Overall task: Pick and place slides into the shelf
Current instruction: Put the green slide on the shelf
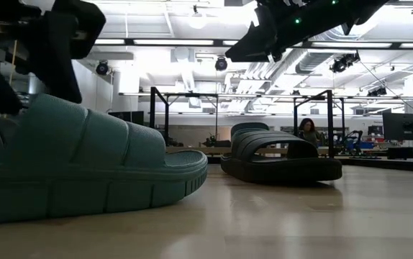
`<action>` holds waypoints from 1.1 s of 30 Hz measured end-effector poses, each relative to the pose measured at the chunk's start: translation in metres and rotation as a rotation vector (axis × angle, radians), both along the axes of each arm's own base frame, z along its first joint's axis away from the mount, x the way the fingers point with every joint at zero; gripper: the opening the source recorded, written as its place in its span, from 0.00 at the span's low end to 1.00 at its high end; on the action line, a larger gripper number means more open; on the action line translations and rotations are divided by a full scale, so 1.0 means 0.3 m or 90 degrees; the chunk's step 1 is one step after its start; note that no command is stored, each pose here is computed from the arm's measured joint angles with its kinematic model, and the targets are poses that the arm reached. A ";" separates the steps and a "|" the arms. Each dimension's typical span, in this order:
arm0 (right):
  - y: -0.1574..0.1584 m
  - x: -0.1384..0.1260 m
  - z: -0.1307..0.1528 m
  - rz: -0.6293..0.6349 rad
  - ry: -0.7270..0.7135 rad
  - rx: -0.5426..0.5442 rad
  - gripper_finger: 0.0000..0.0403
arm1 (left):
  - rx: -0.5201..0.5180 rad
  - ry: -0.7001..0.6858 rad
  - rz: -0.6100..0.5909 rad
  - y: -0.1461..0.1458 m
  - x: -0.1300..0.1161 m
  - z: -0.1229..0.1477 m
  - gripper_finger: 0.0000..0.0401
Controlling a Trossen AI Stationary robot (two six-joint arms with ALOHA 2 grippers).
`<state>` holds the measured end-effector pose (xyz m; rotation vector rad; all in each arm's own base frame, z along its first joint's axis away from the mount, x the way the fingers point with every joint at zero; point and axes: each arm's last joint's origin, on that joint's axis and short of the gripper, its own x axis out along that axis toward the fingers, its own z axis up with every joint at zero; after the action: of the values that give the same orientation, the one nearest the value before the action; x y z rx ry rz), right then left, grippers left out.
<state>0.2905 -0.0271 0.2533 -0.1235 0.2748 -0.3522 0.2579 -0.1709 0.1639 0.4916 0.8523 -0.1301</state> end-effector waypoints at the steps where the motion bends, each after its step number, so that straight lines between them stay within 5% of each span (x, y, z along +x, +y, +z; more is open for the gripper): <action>1: 0.000 0.000 0.000 0.000 0.000 0.000 0.47 | -0.001 0.001 -0.001 -0.002 0.003 -0.006 0.46; 27: 0.002 0.001 0.000 0.013 -0.003 0.011 0.47 | 0.082 -0.022 0.054 0.035 0.029 -0.030 0.46; 33: 0.003 0.001 0.000 0.012 -0.004 0.015 0.47 | 0.100 -0.026 0.047 0.036 0.030 -0.029 0.37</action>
<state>0.2907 -0.0263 0.2532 -0.1019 0.2712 -0.3301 0.2669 -0.1601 0.1553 0.6071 0.8427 0.0158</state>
